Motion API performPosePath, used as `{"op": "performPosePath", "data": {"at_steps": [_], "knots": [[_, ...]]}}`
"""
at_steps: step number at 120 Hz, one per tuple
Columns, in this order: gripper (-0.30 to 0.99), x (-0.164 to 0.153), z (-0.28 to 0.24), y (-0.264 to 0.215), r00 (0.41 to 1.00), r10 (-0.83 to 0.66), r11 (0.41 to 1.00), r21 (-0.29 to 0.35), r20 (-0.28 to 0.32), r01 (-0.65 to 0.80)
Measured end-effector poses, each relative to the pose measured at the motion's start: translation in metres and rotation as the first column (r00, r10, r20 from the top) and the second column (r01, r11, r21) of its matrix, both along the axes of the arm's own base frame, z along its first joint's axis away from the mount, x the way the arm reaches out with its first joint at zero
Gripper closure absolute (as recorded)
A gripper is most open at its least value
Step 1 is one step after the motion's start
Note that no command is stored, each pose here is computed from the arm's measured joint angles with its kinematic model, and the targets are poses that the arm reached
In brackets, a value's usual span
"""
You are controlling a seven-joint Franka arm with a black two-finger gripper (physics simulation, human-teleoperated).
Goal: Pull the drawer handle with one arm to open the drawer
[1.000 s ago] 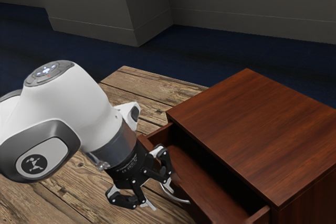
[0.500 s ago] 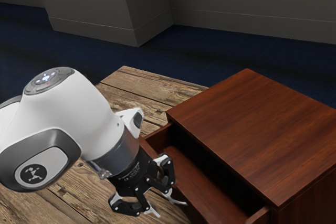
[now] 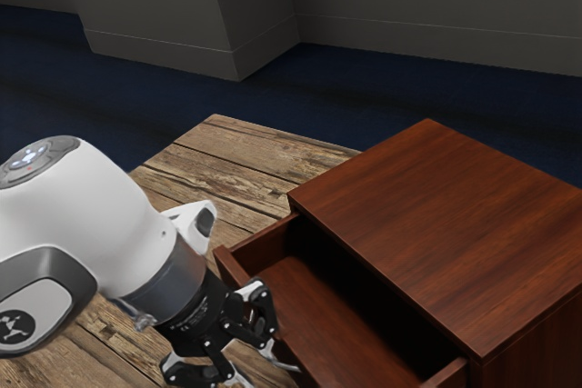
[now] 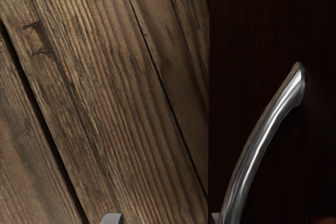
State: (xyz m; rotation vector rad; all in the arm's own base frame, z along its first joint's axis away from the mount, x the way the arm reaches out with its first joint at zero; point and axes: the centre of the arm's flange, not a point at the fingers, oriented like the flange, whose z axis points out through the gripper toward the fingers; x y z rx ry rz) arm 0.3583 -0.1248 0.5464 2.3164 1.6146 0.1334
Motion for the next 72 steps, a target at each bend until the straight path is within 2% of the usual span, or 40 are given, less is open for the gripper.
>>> {"op": "performPosePath", "data": {"at_steps": [72], "knots": [[0.53, -0.023, -0.001, 0.005, 1.000, -0.012, 1.000, -0.014, 0.017, 0.013]]}}
